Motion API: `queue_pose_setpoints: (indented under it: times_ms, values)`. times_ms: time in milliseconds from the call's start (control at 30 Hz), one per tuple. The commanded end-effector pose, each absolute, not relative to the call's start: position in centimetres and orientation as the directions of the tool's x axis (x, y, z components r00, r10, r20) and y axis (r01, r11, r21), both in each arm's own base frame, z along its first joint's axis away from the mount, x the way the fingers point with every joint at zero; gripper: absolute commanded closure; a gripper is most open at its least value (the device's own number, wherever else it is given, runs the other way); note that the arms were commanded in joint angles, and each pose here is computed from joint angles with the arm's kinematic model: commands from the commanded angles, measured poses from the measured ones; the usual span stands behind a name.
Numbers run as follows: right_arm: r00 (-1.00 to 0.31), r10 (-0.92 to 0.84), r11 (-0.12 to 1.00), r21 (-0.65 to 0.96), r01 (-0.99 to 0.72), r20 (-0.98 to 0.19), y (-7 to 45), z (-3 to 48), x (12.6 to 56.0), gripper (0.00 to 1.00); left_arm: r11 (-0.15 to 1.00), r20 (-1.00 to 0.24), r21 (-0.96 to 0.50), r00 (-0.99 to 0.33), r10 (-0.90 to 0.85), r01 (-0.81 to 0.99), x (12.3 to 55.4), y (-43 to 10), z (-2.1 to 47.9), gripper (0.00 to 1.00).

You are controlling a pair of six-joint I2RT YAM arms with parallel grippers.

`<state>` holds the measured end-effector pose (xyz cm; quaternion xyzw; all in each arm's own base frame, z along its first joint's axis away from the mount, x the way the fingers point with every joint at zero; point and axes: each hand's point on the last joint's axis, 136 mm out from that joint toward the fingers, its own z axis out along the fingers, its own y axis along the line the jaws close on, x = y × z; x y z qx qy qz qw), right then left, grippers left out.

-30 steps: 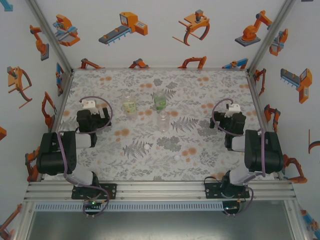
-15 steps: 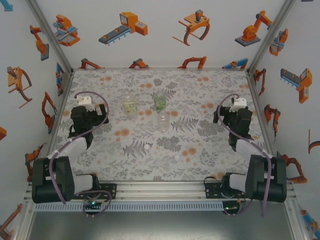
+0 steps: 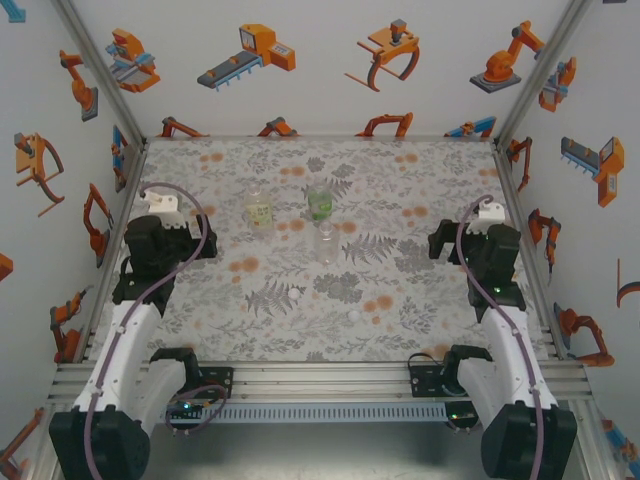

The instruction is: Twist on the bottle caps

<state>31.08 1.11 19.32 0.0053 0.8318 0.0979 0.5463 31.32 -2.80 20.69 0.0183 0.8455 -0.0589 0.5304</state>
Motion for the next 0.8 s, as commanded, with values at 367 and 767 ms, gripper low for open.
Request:
queue_pose_setpoints:
  times_ms: [367,767]
  values:
    - [-0.499,-0.008,0.902,0.209,-0.378,-0.867,11.0,22.5,29.5,0.11,0.978,-0.867,-0.187,-0.484,-0.120,0.094,27.9,-4.1,22.9,0.03]
    - [-0.337,-0.178,0.751,0.093,-0.653,-0.925,22.3,25.8,30.4,0.05,0.987,-0.932,-0.159,-0.334,-0.143,0.021,26.4,-2.1,25.8,0.03]
